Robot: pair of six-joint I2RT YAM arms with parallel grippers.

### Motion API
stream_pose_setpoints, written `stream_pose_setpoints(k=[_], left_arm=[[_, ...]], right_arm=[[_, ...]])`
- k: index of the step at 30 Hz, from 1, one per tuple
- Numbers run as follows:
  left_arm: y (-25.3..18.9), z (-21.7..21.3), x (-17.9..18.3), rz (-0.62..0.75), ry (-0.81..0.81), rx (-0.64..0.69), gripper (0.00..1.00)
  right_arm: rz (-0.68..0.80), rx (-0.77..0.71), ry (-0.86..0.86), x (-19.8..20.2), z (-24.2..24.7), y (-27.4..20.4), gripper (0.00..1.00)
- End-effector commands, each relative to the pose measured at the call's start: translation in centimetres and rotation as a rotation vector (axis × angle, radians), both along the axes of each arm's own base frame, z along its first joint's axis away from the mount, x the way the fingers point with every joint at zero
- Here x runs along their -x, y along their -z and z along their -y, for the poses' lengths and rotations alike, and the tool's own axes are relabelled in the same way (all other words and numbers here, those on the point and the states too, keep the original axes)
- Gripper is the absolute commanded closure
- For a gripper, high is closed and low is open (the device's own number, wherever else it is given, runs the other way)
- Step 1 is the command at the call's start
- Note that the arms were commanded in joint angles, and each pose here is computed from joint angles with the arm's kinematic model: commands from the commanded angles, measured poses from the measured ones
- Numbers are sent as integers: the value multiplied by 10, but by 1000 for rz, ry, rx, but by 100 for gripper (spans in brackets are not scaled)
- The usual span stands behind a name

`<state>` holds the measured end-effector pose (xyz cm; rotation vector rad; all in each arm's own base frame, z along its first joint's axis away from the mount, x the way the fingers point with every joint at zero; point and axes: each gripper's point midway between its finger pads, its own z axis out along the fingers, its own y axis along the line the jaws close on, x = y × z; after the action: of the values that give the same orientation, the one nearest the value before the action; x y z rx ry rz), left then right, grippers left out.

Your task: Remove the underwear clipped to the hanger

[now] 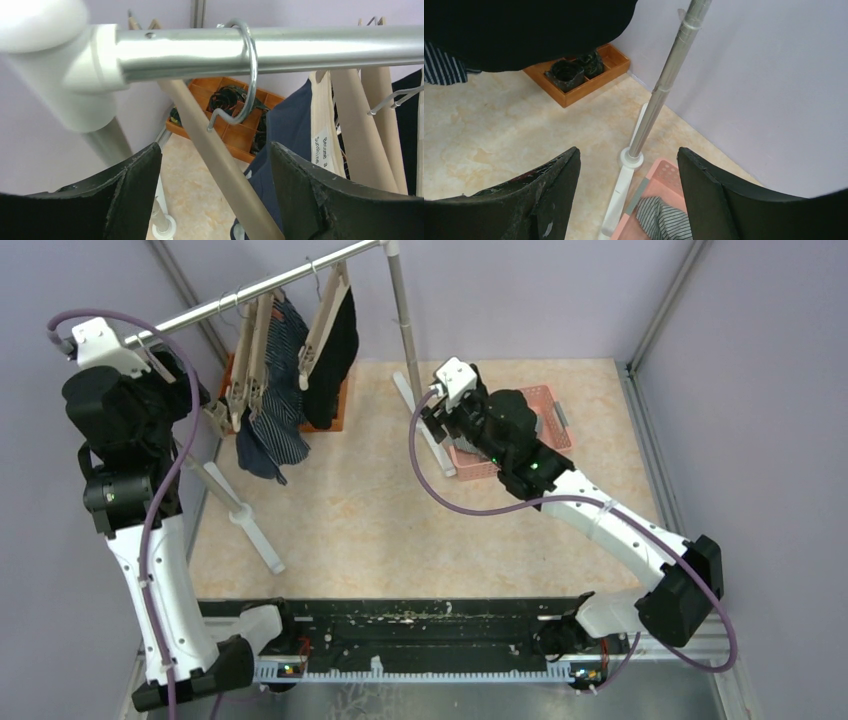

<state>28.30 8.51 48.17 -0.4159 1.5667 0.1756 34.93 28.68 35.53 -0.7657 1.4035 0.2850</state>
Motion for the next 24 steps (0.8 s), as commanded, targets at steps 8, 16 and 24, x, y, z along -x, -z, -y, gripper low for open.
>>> stream_pose_setpoints(k=[8,16,24], left_arm=[[-65,21,27,93,87,-28,23],[-68,52,37,84,238,10,80],[-63,122,-4,53,696,110,93]], right_arm=[[33,23,19,2,-7,-8,29],[37,19,-22,4,-21,-14,29],[37,23,-52,4,-34,-21,29]])
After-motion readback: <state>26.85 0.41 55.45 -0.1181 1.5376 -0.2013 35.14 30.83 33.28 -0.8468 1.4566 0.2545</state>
